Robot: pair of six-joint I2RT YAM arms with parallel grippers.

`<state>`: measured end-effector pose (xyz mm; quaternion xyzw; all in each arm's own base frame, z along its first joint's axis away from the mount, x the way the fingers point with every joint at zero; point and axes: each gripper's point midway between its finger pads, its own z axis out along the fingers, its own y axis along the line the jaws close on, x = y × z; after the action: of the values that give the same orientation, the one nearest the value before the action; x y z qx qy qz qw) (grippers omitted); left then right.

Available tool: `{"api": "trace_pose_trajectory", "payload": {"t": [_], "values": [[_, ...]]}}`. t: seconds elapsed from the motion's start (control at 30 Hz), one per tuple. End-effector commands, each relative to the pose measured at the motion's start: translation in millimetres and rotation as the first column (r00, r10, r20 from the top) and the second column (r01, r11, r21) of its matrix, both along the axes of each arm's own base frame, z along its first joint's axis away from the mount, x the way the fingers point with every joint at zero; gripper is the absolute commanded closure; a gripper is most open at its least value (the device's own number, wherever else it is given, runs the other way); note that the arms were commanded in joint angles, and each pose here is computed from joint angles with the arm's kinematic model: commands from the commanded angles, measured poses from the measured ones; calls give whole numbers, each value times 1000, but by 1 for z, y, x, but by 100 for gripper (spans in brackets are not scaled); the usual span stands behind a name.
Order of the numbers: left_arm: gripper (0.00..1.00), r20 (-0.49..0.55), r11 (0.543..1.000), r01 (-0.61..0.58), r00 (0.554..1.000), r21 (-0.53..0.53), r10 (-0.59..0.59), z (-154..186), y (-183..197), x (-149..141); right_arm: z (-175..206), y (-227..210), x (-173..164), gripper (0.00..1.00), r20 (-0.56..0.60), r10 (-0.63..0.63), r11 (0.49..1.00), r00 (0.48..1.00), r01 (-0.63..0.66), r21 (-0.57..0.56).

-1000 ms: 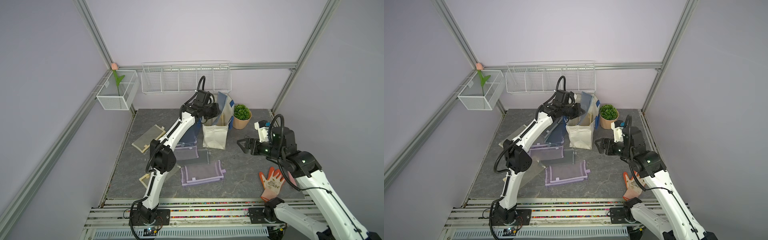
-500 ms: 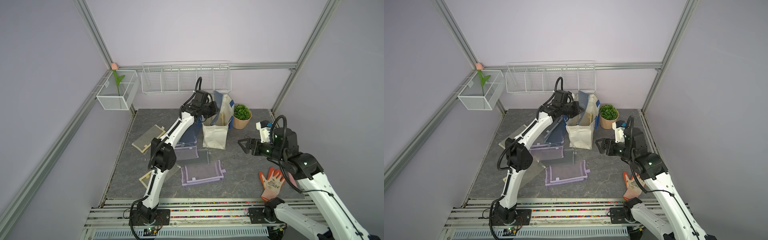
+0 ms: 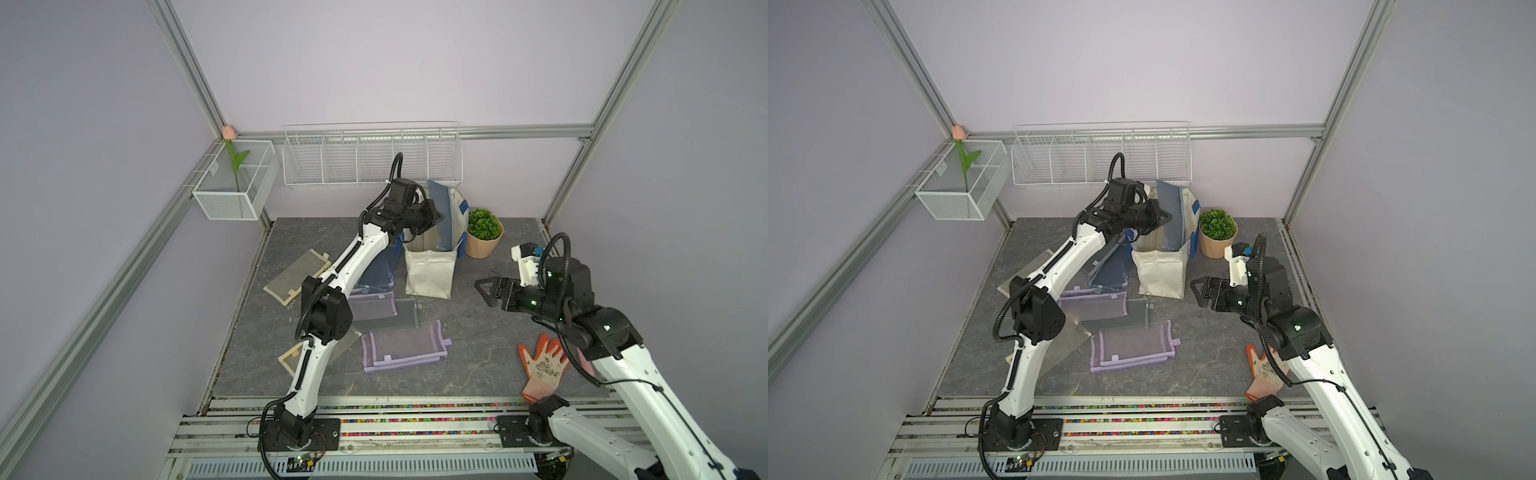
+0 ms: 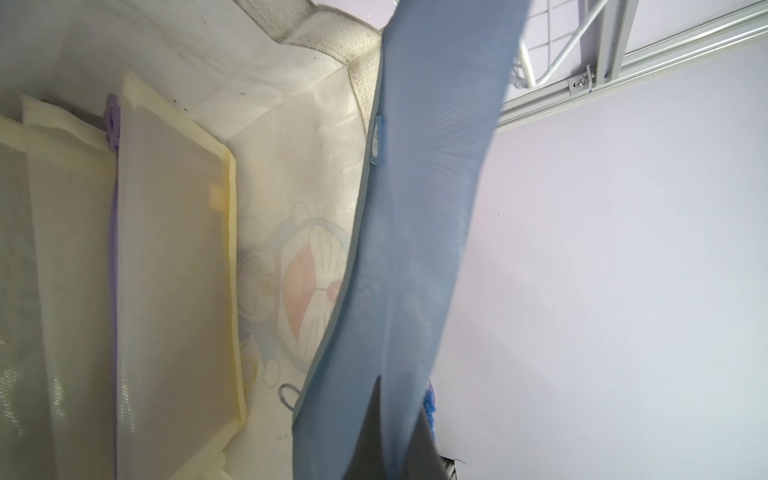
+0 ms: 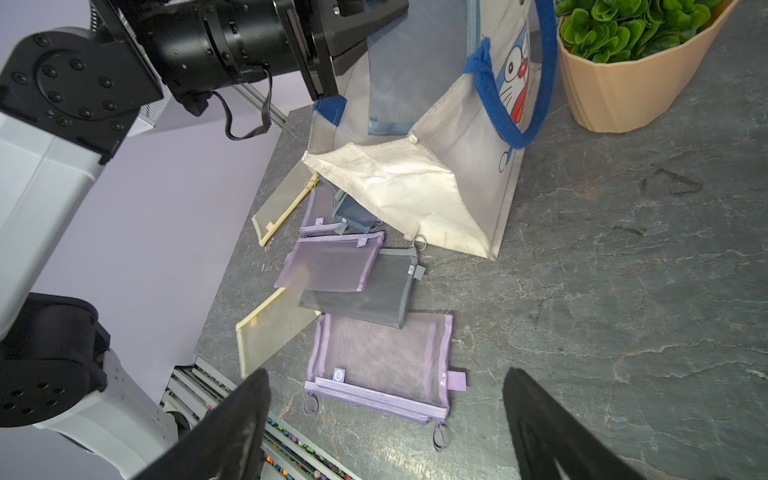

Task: Put the pencil pouch into the canvas bag
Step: Place the pencil pouch in the canvas bag.

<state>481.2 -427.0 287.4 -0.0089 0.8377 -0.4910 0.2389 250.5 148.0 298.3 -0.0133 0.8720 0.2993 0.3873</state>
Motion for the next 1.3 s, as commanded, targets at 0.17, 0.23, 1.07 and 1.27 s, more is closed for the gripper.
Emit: {"api": "trace_pose_trajectory", "payload": {"t": [0.17, 0.23, 1.07, 1.27], "values": [[100, 9, 1000, -21, 1000, 16, 21, 6, 9, -2, 4, -7, -2, 11, 23, -34, 999, 999, 34, 15], [100, -17, 999, -13, 1000, 51, 14, -12, 9, -3, 4, -8, -3, 11, 25, -39, 999, 999, 38, 12], [44, 185, 926, -96, 982, 364, 30, 26, 74, -25, -12, -15, -7, 11, -8, -65, 998, 998, 65, -22], [39, 197, 898, -88, 980, 432, 2, 39, 122, -95, -48, -5, -5, 11, -116, -37, 998, 993, 31, -47]]}}
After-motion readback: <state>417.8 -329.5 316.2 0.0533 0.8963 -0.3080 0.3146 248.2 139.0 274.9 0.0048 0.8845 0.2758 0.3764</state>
